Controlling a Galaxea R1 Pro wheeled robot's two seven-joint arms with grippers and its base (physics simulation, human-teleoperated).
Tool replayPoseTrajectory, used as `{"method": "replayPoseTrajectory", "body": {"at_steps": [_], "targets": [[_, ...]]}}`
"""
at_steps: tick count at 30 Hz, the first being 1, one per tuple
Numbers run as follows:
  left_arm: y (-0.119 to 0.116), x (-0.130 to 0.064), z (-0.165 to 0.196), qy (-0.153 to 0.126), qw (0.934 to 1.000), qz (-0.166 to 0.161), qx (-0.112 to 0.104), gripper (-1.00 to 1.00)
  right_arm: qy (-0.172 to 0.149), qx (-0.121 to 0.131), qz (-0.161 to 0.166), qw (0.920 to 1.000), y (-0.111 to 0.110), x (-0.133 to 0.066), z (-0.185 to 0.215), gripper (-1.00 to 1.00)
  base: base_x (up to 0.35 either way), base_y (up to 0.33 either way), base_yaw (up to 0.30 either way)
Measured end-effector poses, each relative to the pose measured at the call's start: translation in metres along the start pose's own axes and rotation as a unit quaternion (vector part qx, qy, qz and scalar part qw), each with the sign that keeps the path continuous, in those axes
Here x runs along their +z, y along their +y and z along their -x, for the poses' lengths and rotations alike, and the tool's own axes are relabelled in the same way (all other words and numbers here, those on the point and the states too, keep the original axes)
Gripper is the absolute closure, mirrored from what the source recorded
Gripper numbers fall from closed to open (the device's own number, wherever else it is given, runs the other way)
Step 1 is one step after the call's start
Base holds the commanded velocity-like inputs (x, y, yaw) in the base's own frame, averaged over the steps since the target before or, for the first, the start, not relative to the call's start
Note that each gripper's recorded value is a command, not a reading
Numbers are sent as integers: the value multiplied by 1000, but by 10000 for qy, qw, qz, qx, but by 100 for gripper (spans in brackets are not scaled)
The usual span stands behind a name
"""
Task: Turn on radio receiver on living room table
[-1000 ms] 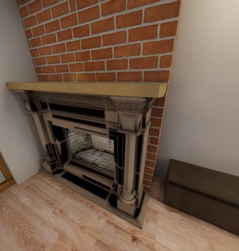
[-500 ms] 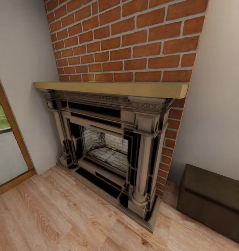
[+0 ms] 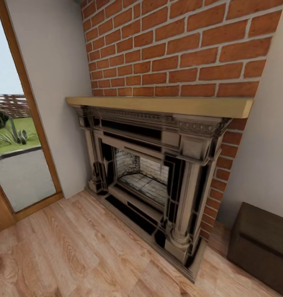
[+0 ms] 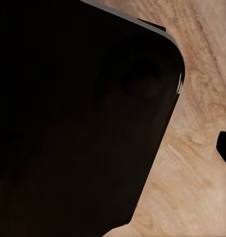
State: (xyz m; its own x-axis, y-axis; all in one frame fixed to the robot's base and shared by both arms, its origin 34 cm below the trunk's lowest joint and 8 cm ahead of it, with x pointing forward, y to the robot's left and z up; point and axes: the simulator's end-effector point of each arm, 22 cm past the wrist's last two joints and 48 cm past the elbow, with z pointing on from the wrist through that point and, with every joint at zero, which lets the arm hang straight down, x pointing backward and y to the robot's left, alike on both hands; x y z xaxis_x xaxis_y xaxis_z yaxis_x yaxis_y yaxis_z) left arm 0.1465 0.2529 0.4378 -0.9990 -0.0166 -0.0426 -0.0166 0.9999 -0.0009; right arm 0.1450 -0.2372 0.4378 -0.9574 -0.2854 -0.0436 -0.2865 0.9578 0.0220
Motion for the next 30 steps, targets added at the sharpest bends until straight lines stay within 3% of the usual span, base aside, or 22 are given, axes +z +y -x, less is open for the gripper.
{"method": "replayPoseTrajectory", "body": {"at_steps": [30], "targets": [[1,0,0,-8,10000,8,-7,-100,-11,-8,1,10000,0,0,0,-100,0,0,272]]}}
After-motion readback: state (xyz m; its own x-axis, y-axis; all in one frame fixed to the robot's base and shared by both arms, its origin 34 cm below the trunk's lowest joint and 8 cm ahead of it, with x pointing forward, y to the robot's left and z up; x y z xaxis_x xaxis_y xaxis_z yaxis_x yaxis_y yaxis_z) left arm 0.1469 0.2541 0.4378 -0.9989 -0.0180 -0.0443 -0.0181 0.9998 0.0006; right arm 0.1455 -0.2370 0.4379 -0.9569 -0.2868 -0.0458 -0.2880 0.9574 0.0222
